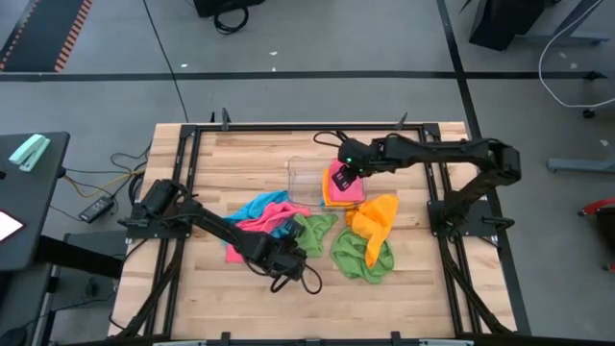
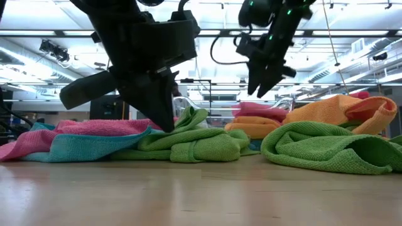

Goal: Fold microfiber towels
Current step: Put the folded pink microfiber cloth into the transparent bin

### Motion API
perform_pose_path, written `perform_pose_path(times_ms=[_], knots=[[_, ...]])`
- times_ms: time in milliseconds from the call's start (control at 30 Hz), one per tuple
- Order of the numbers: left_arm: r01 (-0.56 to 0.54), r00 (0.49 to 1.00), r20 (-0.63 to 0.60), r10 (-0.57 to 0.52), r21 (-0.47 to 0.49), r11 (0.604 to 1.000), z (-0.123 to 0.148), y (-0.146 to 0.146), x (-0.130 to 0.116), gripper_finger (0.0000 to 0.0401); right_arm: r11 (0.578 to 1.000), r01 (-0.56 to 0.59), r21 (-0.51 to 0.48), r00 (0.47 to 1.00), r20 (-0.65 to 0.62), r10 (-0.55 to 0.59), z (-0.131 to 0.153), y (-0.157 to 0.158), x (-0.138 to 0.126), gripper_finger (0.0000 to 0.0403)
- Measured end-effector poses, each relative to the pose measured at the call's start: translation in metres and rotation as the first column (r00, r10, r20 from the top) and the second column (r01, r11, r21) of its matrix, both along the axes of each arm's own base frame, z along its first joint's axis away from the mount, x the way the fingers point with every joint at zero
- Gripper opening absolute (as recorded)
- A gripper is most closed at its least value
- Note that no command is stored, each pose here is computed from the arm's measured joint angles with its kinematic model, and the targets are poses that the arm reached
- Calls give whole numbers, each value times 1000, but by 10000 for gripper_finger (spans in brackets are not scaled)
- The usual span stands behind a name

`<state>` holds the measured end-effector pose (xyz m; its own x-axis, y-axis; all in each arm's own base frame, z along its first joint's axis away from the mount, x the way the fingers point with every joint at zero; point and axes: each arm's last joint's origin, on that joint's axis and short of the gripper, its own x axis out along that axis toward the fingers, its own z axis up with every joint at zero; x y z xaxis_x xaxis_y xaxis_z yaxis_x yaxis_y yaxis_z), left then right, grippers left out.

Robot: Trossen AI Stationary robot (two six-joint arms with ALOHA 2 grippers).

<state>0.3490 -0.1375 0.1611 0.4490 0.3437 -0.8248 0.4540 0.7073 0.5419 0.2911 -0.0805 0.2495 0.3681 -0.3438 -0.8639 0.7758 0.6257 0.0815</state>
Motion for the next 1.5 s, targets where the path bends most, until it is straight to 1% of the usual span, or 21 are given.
perform_pose_path(times_ms=[167,300,433,567,667,800,900,967,1033,1233,1400,1500], knots=[[-7,1000,4,7,-2,1000,0,2,1,18,997,69,25,996,-51,-68,-24,-16,9,181],[-12,1000,4,12,-2,1000,0,4,2,27,995,80,56,995,-68,-76,-42,-23,18,181],[-11,1000,4,11,-2,1000,0,4,2,28,992,91,88,990,-116,-81,-60,-29,23,181],[-11,1000,4,11,-2,1000,0,4,2,20,992,88,86,989,-124,-77,-63,-30,25,181],[-22,1000,8,22,-8,1000,0,4,2,15,992,84,95,992,-103,-74,-49,-27,23,181],[-32,999,5,32,-11,999,0,4,1,13,996,69,53,998,7,-70,-3,-21,20,181],[-33,999,-2,33,-7,999,0,4,0,18,998,61,25,998,-13,-61,12,-13,20,181],[-35,999,-4,35,-7,999,0,4,0,22,999,46,12,999,13,-46,23,-4,24,181],[-43,999,-4,43,-10,999,-1,4,0,26,999,29,18,999,16,-29,27,5,26,181],[-55,998,-6,55,-15,998,-1,3,-1,20,998,17,63,1000,-22,-16,9,29,34,181],[-50,999,-5,50,-16,999,-1,1,-2,13,995,35,90,995,-95,-27,-17,34,37,181],[-43,999,-5,43,-16,999,-1,-2,-3,14,990,51,128,988,-153,-31,-41,34,40,181]])
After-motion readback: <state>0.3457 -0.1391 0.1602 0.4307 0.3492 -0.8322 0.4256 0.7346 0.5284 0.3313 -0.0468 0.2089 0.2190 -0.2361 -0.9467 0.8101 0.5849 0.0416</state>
